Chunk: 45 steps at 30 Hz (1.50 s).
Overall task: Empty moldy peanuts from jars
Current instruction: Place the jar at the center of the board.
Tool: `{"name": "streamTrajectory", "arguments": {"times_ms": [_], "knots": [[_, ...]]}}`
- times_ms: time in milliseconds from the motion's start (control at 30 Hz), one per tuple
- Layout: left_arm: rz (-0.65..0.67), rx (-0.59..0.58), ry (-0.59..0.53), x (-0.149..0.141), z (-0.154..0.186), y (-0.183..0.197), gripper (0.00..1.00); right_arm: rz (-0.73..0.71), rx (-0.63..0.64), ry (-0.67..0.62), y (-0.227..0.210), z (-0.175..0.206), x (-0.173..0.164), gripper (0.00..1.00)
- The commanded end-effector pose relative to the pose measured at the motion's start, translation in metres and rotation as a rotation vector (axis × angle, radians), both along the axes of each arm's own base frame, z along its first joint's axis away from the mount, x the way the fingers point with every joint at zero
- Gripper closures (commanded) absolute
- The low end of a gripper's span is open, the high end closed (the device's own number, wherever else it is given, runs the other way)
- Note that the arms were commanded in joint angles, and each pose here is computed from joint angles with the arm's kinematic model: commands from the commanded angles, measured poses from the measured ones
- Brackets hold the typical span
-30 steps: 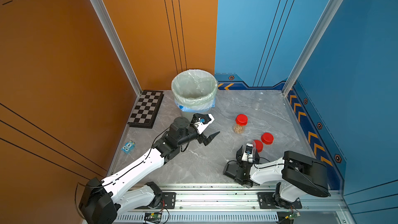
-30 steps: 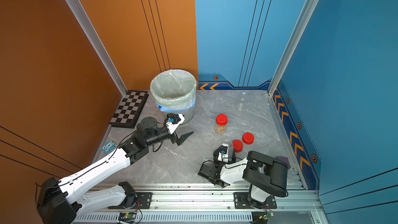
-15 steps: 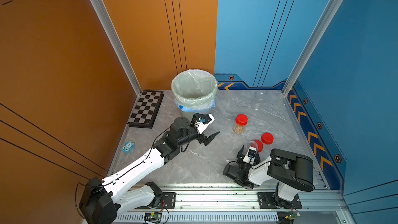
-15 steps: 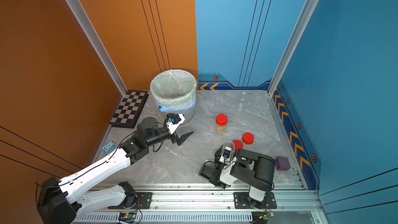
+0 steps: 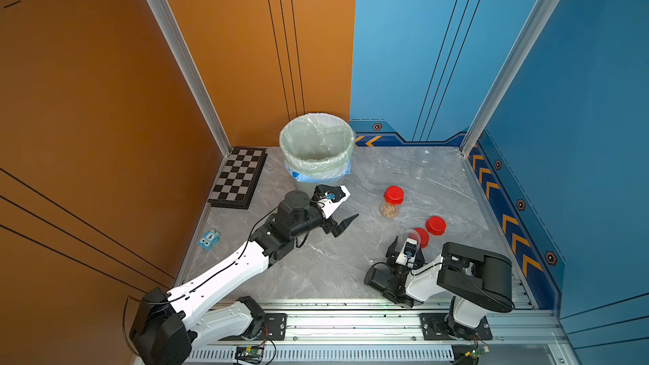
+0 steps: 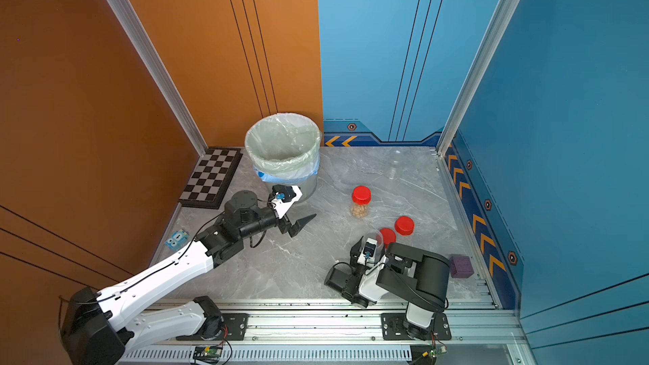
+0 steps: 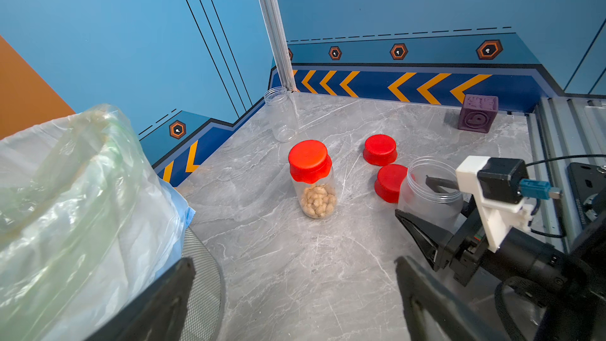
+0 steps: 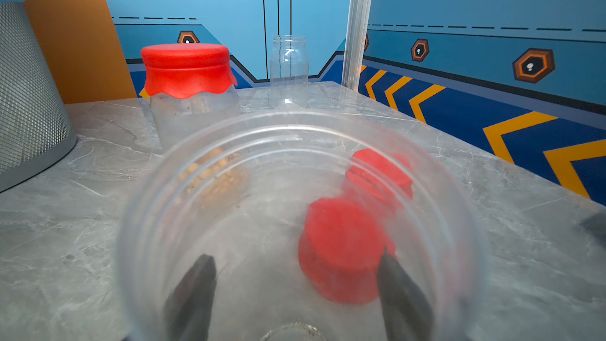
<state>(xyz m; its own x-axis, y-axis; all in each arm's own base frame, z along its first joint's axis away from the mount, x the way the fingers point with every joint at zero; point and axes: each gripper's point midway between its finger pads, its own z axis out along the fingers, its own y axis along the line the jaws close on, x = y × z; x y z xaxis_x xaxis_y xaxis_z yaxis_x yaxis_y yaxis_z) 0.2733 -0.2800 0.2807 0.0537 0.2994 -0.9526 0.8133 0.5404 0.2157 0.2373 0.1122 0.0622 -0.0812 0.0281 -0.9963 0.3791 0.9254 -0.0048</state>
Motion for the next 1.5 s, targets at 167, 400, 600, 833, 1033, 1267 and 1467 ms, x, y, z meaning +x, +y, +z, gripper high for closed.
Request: {"name": "streamTrajectory", "arguments": {"times_ms": [167,400,600,833,1033,1267,1467], "knots": [[0.006,0.009,-0.026,0.000,-0.001,0.001,0.02,0.121,0.004,0.525,0.001,-0.102,-0.031,0.19],[0.017,0.021,-0.029,0.002,-0.004,0.004,0.02,0.132,0.001,0.517,0.004,-0.099,-0.031,0.17],[0.004,0.011,-0.028,0.001,-0.001,0.002,0.02,0.132,-0.003,0.510,0.004,-0.097,-0.032,0.16],[0.004,0.019,-0.020,0.002,-0.006,0.001,0.02,0.174,-0.011,0.492,0.012,-0.094,-0.033,0.08],[0.008,0.022,-0.020,0.003,-0.007,0.002,0.02,0.198,-0.032,0.457,0.019,-0.081,-0.034,0.06],[0.010,0.029,-0.019,0.004,-0.009,0.002,0.01,0.202,-0.025,0.440,0.017,-0.075,-0.036,0.02],[0.007,0.030,-0.014,0.004,-0.010,0.001,0.02,0.240,-0.029,0.433,0.026,-0.075,-0.036,0.00]]}}
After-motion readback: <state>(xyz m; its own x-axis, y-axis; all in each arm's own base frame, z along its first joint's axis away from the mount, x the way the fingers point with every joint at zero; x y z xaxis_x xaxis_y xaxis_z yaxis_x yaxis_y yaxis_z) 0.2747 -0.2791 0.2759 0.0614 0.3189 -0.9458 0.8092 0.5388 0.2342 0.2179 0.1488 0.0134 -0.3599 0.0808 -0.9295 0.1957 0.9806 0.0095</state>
